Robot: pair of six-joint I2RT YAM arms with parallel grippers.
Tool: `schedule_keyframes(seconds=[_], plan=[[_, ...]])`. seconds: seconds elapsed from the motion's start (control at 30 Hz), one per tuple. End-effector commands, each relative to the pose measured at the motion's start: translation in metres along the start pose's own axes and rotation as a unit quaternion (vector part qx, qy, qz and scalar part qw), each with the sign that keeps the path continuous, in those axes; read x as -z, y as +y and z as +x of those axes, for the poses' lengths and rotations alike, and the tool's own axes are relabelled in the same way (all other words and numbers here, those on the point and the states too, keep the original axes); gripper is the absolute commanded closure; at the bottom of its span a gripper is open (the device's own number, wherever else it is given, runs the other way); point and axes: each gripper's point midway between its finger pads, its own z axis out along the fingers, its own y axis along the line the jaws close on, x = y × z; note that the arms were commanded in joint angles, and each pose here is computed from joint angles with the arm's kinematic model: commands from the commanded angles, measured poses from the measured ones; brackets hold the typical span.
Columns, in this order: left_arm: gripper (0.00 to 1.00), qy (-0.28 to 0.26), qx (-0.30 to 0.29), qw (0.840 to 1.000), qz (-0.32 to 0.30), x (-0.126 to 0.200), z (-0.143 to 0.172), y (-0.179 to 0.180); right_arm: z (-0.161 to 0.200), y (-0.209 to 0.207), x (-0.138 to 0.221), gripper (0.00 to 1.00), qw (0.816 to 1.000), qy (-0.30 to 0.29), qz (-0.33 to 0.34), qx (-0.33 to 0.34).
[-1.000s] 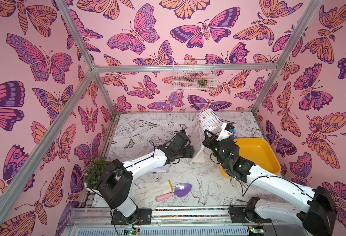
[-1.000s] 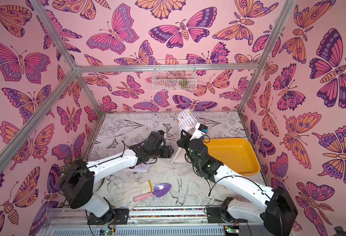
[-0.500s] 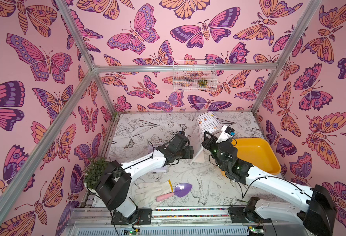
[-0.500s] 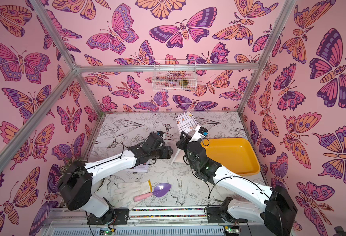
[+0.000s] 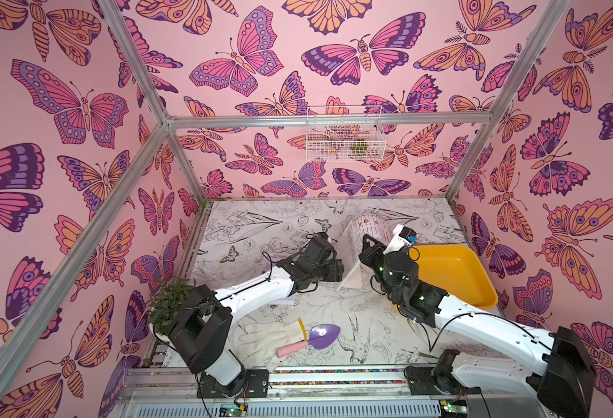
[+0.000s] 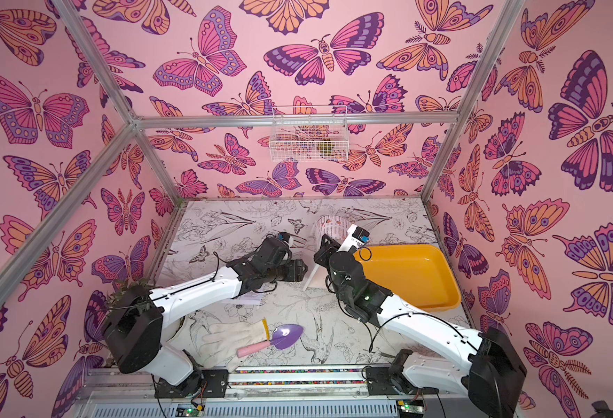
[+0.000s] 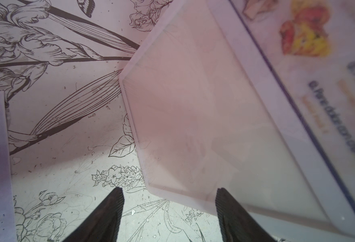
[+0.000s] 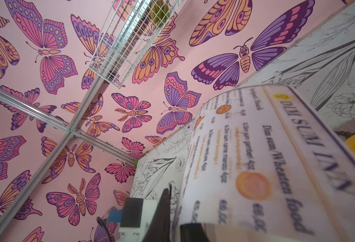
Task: Replace the menus in the menu holders
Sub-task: Insert the menu into the menu holder.
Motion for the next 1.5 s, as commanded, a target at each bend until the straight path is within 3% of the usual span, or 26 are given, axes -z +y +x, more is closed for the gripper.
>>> schedule_keyframes(seconds=[0.0, 0.4, 0.67, 0.87, 1.07, 1.27, 1.47], plan=[[0.28, -0.012, 0.001, 1.000, -0.003, 0.007, -0.002, 0.001, 0.004, 0.006, -0.001, 0.90, 1.000, 0.015, 0.000, 0.004], [0.28, -0.018, -0.003, 1.000, -0.004, 0.008, -0.006, 0.000, 0.035, 0.004, -0.003, 0.91, 0.996, 0.084, 0.004, 0.040], [0.28, -0.019, -0.007, 1.000, -0.003, 0.008, -0.011, -0.004, 0.008, 0.013, 0.006, 0.58, 0.993, 0.063, 0.007, 0.099], [0.28, -0.016, -0.008, 1.000, -0.003, 0.006, -0.013, -0.006, -0.003, 0.015, -0.003, 0.49, 0.990, 0.087, -0.007, 0.109], [0.28, -0.015, -0.009, 1.000, -0.005, 0.004, -0.013, -0.005, -0.001, 0.018, -0.015, 0.52, 0.987, 0.117, -0.038, 0.099], [0.28, -0.015, -0.009, 1.000, -0.009, 0.003, -0.012, -0.004, 0.013, 0.024, -0.017, 0.74, 0.983, 0.148, -0.053, 0.099], [0.28, -0.015, -0.008, 1.000, -0.008, 0.002, -0.013, -0.004, 0.031, 0.007, -0.020, 0.81, 0.981, 0.174, -0.028, 0.087]])
